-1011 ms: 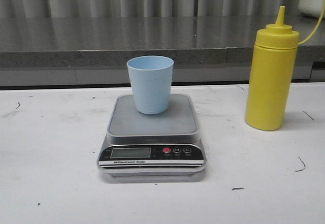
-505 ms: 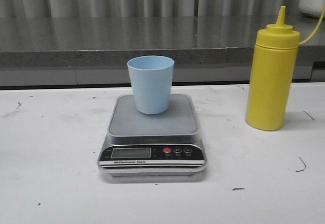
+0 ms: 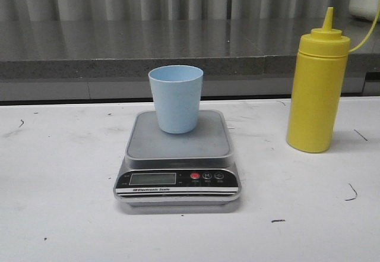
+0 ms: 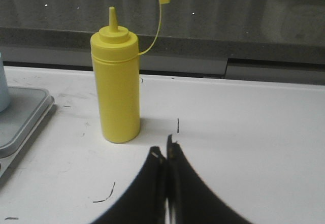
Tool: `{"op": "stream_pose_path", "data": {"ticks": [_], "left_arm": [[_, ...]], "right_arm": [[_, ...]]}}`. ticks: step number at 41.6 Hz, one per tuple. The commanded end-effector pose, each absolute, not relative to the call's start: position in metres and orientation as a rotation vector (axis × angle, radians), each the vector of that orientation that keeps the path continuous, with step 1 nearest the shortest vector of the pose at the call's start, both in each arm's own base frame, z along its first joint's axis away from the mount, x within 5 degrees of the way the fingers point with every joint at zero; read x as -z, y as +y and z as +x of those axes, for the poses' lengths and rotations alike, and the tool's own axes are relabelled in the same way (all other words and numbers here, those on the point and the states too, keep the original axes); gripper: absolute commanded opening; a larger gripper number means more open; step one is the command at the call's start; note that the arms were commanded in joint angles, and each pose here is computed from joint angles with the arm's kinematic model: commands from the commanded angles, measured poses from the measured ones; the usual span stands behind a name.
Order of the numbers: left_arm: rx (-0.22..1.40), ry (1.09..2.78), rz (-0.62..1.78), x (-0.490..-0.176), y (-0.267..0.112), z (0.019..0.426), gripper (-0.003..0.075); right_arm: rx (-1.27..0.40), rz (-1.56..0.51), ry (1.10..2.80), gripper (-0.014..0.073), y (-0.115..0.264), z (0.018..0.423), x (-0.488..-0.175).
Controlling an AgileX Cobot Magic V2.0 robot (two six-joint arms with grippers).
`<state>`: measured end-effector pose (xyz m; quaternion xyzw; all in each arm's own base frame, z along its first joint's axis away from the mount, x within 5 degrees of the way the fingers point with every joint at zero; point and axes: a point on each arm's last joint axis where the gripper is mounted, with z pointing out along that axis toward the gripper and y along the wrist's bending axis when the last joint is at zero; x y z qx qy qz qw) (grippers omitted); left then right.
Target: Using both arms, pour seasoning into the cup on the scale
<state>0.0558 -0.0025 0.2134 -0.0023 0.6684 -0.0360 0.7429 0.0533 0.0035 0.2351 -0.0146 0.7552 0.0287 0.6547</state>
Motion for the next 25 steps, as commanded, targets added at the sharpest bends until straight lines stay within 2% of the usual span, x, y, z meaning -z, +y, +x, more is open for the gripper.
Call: {"op": "stream_pose_path", "data": {"ticks": [1, 12, 25], "left_arm": [[0.082, 1.384, -0.015, -0.214, -0.002, 0.054, -0.0020], [0.082, 1.384, -0.015, -0.214, -0.002, 0.054, -0.0020], [0.082, 1.388, -0.015, -0.214, -0.002, 0.055, -0.0020]], "right_arm": [[-0.035, -0.034, 1.544, -0.0068, 0.002, 0.053, -0.237], [-0.040, -0.027, 1.435, -0.0068, 0.002, 0.054, -0.211], [-0.040, -0.027, 1.436, -0.0068, 0.002, 0.054, -0.211]]}}
